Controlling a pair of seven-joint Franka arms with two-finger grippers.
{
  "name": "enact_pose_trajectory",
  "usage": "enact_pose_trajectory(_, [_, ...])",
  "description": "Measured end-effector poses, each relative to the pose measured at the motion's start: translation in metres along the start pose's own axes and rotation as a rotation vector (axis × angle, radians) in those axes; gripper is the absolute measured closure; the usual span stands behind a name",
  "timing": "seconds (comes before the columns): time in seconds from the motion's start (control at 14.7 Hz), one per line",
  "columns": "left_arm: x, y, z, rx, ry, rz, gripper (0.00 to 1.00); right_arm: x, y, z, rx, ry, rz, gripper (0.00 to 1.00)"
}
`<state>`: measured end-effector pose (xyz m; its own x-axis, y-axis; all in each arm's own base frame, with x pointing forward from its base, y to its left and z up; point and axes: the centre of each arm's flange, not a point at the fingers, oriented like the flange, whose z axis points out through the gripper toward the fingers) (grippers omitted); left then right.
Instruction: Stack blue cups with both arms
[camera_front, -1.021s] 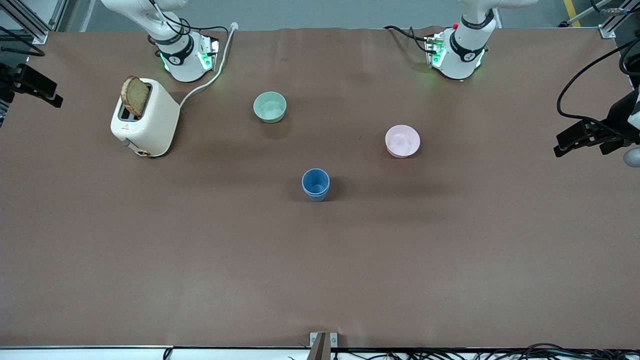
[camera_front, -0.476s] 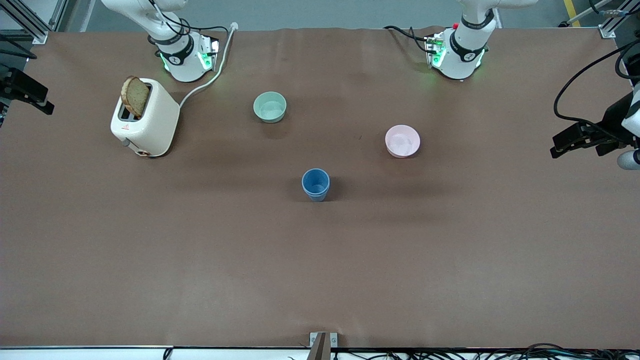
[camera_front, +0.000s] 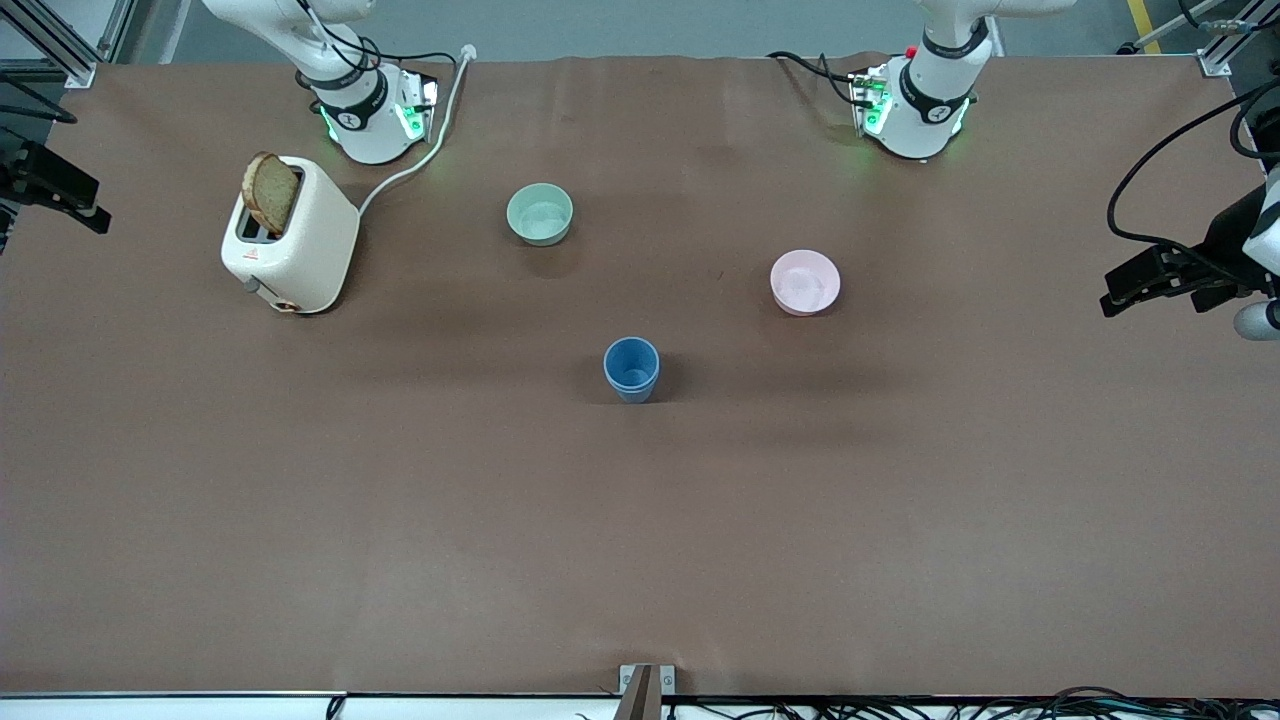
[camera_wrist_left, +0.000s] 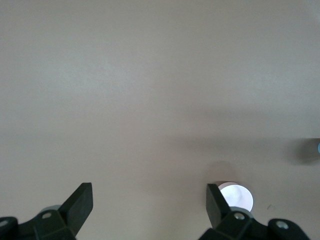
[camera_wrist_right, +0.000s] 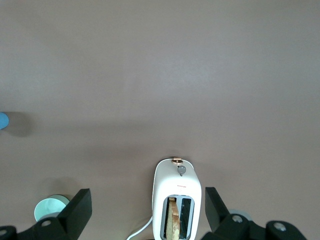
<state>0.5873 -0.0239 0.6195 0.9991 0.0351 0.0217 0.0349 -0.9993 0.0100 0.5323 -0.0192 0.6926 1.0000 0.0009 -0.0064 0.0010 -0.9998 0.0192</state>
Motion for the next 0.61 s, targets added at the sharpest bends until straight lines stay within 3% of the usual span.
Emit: enact_pose_trajectory(0.61, [0.0000, 0.0000, -0.0005, 0.000, 0.001, 0.000, 0.00, 0.0014, 0.0017, -0.0007, 0.000, 0.011, -0.008, 0.00])
